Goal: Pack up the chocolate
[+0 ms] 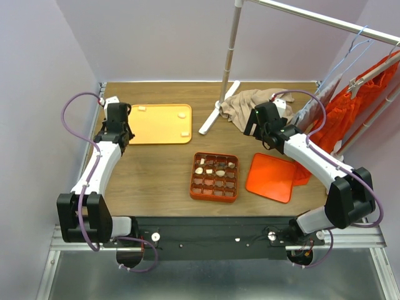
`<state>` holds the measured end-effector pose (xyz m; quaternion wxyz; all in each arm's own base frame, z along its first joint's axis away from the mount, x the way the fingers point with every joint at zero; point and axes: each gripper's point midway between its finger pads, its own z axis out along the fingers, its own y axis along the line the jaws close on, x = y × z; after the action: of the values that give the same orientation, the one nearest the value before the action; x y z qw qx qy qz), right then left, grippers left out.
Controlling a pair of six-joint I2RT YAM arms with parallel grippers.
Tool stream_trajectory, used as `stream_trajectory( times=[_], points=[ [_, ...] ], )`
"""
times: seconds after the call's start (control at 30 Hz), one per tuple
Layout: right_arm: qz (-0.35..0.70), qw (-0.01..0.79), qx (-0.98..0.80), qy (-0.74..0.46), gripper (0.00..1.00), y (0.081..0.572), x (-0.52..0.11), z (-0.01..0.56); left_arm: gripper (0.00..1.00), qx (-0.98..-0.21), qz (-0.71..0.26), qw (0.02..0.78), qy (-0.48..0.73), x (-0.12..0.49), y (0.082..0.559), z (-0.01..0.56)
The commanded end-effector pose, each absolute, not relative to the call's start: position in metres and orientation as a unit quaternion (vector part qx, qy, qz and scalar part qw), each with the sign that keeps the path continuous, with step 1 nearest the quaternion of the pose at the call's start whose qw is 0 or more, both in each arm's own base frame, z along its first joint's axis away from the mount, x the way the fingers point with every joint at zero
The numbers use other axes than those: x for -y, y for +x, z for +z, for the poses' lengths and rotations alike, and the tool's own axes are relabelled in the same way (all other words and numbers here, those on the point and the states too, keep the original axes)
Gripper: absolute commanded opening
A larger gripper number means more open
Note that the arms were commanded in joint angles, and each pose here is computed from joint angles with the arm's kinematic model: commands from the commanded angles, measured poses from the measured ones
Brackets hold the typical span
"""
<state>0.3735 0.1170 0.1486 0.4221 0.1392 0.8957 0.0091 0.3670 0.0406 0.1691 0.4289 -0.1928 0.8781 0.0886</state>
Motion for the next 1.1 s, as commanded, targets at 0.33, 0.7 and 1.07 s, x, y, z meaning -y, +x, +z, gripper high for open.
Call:
stream_trajectory(
  times=[0.33,0.7,1.07],
  points=[
    [-0.003,0.422,-0.895,0.141,0.98,0.367,-0.109,0.151,0.09,-0.878,0.073,0.383,-0.278,-0.049,0.321,0.121],
    [-0.004,0.424,-0.895,0.14,0.98,0.368,-0.109,0.152,0.6,-0.885,0.04,0.362,-0.291,-0.037,0.312,0.12],
    [0.0,0.419,-0.897,0.138,0.98,0.368,-0.111,0.147,0.7,-0.887,0.048,0.353,-0.294,-0.039,0.302,0.128]
  ],
)
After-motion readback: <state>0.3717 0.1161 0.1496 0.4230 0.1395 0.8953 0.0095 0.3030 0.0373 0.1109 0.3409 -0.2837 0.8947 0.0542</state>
